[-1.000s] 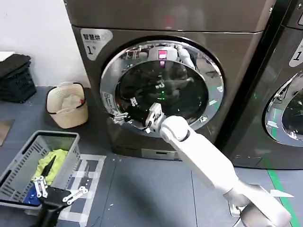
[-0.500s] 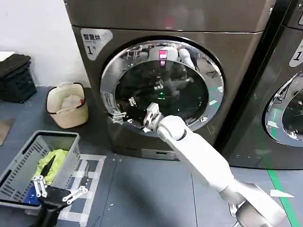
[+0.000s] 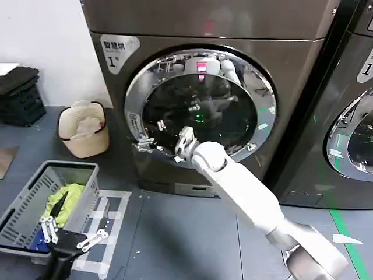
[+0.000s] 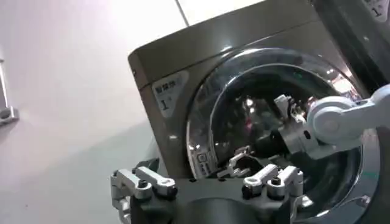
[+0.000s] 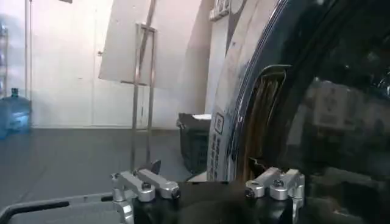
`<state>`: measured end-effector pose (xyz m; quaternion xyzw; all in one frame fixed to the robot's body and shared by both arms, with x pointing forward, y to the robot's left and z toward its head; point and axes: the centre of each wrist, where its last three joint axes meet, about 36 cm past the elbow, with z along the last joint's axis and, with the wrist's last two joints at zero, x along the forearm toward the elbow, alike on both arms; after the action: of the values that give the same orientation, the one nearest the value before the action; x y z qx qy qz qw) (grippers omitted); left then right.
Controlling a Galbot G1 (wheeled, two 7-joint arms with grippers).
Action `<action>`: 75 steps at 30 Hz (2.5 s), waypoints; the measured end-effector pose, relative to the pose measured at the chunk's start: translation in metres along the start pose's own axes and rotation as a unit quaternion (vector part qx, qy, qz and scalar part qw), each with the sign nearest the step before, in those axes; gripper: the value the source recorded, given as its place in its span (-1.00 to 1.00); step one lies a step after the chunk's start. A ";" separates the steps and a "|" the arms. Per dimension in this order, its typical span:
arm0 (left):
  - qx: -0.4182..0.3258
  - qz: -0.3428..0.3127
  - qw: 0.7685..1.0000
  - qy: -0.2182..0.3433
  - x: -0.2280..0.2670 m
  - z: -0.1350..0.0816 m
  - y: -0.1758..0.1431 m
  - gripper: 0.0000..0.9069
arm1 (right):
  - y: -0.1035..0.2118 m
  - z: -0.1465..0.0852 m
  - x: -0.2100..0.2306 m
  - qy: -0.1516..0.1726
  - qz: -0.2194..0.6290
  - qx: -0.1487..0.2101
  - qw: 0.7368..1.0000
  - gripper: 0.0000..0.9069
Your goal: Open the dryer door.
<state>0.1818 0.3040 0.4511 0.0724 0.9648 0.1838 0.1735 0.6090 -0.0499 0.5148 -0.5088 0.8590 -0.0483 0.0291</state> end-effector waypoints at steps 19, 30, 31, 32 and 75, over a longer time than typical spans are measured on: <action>0.000 0.000 1.000 -0.001 0.000 -0.001 0.000 1.00 | 0.002 0.000 -0.010 0.003 -0.009 -0.001 1.000 1.00; 0.003 0.003 1.000 -0.001 -0.001 0.000 -0.002 1.00 | 0.005 0.000 -0.013 0.006 -0.038 0.003 0.999 1.00; 0.003 0.003 1.000 -0.001 -0.001 0.000 -0.002 1.00 | 0.006 0.001 -0.013 0.005 -0.040 0.003 0.999 1.00; 0.003 0.003 1.000 -0.001 -0.001 0.000 -0.003 1.00 | 0.006 0.001 -0.013 0.005 -0.043 0.003 0.999 1.00; 0.056 -0.065 0.996 0.033 -0.026 0.004 0.048 1.00 | 0.049 -0.029 0.032 -0.018 -0.158 -0.003 0.987 1.00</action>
<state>0.2114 0.3447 0.4738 0.0129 0.9815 0.1198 0.1491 0.5478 -0.0533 0.5381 -0.6386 0.7676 -0.0405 0.0352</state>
